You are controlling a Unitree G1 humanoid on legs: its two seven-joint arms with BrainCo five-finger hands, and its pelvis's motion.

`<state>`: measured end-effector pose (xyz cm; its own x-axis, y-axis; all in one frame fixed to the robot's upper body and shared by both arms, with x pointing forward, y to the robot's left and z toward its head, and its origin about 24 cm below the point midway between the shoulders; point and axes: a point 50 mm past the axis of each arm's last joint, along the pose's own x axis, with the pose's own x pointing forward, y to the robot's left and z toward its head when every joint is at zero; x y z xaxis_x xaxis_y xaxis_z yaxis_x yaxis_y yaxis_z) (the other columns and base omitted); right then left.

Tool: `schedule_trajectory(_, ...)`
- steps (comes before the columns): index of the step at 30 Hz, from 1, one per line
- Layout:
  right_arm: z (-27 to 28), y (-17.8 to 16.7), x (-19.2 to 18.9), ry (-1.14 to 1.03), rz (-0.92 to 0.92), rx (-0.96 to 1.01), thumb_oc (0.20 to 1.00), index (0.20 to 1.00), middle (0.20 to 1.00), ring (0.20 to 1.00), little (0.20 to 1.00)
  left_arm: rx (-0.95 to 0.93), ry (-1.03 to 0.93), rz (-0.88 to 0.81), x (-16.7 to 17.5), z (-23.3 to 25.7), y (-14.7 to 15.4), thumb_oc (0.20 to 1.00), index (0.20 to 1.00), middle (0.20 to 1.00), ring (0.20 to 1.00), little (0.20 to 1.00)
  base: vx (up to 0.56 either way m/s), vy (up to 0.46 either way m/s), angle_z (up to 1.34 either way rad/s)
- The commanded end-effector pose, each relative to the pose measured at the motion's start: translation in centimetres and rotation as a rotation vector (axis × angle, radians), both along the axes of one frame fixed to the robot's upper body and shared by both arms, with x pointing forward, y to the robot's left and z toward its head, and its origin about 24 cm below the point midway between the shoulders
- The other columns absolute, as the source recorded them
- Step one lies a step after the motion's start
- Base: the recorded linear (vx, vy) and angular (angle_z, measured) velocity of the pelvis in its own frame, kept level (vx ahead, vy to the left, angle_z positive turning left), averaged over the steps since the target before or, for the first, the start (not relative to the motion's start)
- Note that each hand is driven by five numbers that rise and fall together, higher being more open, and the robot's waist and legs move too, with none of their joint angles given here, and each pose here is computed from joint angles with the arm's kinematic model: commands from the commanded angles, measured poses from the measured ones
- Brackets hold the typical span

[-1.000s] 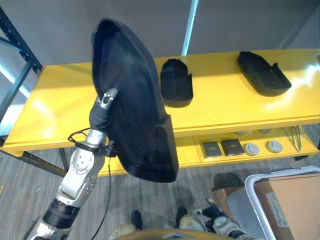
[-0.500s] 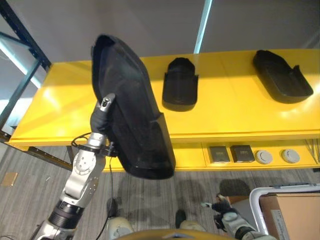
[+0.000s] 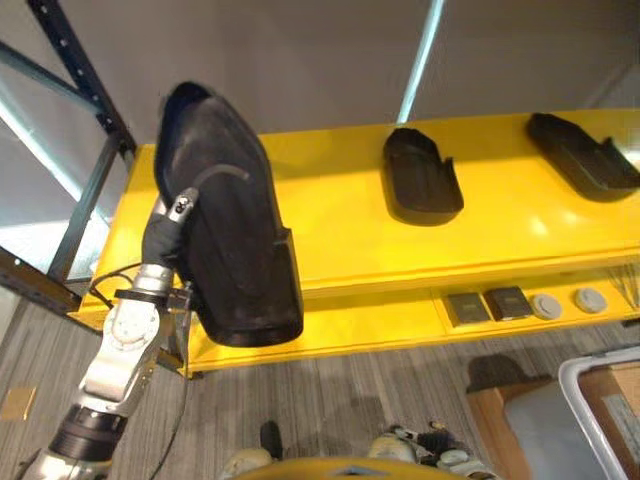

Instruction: Move parts from the plastic box to the shelf.

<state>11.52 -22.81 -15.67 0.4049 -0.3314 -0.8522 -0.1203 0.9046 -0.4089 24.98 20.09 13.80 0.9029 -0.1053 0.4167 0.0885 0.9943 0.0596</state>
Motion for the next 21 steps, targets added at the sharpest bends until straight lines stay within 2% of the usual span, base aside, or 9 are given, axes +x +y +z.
schedule_trajectory(1,-0.5,-0.4,-2.0,0.076,-0.033,0.022,1.000,1.000,1.000,1.000,1.000,-0.065,-0.180,0.009,-0.6,3.1,0.1,0.200,0.200,0.200,0.200,0.200,0.07,0.027,-0.02)
schedule_trajectory(3,-0.6,-0.8,-2.5,0.084,-0.085,0.028,1.000,1.000,1.000,1.000,1.000,-0.052,-0.170,0.031,-0.4,3.0,0.3,0.200,0.200,0.200,0.200,0.200,0.12,-0.017,0.23)
schedule_trajectory(4,-0.7,-0.9,-2.9,0.092,-0.118,0.041,1.000,1.000,1.000,1.000,1.000,-0.012,-0.170,0.087,-0.3,3.0,1.4,0.200,0.200,0.200,0.200,0.200,0.23,-0.066,0.40)
schedule_trajectory(6,-0.8,-0.7,-3.4,0.126,-0.039,0.050,1.000,1.000,1.000,1.000,1.000,0.022,-0.173,0.184,-0.1,3.4,3.6,0.200,0.200,0.200,0.200,0.200,0.25,-0.095,0.18)
schedule_trajectory(10,-0.8,-0.9,-3.5,0.142,0.027,0.037,1.000,1.000,1.000,1.000,1.000,0.055,-0.195,0.263,0.6,4.6,5.8,0.200,0.200,0.200,0.200,0.200,0.13,-0.064,-0.02)
schedule_trajectory(13,-0.2,-1.0,-1.8,0.070,0.115,-0.001,1.000,1.000,1.000,1.000,1.000,0.091,-0.167,0.320,1.9,5.6,7.8,0.200,0.200,0.200,0.200,0.200,0.08,-0.049,0.03)
schedule_trajectory(21,0.5,-1.2,0.3,-0.004,0.161,-0.004,1.000,1.000,1.000,1.000,1.000,0.269,-0.026,0.441,5.2,7.0,11.8,0.200,0.200,0.200,0.200,0.200,0.00,-0.028,-0.07)
